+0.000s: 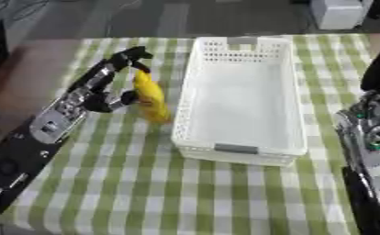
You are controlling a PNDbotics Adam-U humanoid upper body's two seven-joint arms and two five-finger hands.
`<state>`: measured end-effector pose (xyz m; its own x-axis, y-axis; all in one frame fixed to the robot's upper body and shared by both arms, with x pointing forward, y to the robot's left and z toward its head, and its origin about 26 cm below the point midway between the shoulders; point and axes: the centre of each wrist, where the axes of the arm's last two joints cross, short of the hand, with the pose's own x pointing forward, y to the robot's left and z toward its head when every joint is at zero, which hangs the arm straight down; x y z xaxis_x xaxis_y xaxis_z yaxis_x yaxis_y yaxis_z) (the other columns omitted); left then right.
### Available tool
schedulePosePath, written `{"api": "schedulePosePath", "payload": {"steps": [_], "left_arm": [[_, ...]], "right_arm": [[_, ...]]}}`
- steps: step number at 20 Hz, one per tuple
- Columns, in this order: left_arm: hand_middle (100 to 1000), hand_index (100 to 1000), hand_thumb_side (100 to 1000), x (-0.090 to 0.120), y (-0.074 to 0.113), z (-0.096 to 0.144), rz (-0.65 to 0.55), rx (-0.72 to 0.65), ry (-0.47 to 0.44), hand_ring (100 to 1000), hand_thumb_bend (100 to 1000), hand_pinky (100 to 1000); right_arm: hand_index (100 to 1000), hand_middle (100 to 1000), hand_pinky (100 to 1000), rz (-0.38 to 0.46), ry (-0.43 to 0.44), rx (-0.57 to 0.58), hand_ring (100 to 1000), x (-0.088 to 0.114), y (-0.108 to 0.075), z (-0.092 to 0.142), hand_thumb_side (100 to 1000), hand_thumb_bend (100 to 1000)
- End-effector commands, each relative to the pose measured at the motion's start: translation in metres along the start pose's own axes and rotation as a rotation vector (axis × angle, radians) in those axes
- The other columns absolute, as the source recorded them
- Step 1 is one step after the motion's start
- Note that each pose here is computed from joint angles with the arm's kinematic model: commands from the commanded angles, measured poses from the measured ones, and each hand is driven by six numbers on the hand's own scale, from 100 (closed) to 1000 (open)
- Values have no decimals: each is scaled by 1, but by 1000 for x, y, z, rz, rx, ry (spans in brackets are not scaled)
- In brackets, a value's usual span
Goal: Pick up objects on the table and place them in the box.
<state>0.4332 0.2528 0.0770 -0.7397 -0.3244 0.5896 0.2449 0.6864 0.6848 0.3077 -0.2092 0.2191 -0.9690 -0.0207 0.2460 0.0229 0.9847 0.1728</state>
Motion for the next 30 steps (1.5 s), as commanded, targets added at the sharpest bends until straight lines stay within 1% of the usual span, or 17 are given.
{"api": "schedulePosePath", "payload": {"steps": [1, 18, 19, 21, 23, 24, 25, 26, 27, 29, 30], "left_arm": [[838, 1000, 774, 0, 7, 0, -21, 4, -4, 721, 549, 970], [837, 1000, 786, -16, -8, 16, -14, -16, 61, 709, 542, 964], [837, 1000, 780, -17, -9, 17, -13, -16, 66, 706, 544, 963], [837, 1000, 741, -18, -10, 19, -14, -17, 74, 685, 554, 951], [824, 1000, 686, -20, -11, 22, -15, -18, 85, 619, 521, 865], [804, 995, 649, -21, -11, 23, -14, -16, 92, 560, 488, 820], [789, 979, 609, -22, -12, 24, -10, -9, 102, 515, 429, 785], [736, 931, 581, -23, -12, 25, -5, -4, 112, 460, 371, 726], [683, 886, 565, -24, -12, 26, 2, 7, 125, 411, 288, 654], [552, 771, 564, -25, -13, 28, 18, 37, 147, 280, 100, 410], [475, 714, 608, -25, -13, 29, 27, 57, 154, 153, 100, 231]], "right_arm": [[763, 696, 416, -21, -25, 1, 632, 3, 5, -7, 945, 100], [763, 695, 418, -57, -36, -11, 632, 4, 12, -12, 944, 100], [763, 695, 418, -59, -37, -13, 632, 4, 13, -12, 944, 100], [763, 695, 418, -63, -39, -15, 632, 4, 13, -13, 945, 100], [763, 695, 418, -67, -40, -17, 632, 4, 14, -13, 945, 100], [763, 695, 418, -68, -41, -18, 632, 4, 15, -14, 945, 100], [763, 695, 418, -70, -41, -18, 632, 4, 15, -14, 945, 100], [763, 695, 418, -71, -42, -19, 632, 4, 15, -14, 945, 100], [763, 694, 418, -72, -42, -19, 632, 4, 15, -14, 945, 100], [762, 694, 419, -75, -44, -21, 632, 4, 16, -15, 945, 100], [762, 694, 419, -76, -45, -21, 632, 5, 16, -15, 946, 100]]}}
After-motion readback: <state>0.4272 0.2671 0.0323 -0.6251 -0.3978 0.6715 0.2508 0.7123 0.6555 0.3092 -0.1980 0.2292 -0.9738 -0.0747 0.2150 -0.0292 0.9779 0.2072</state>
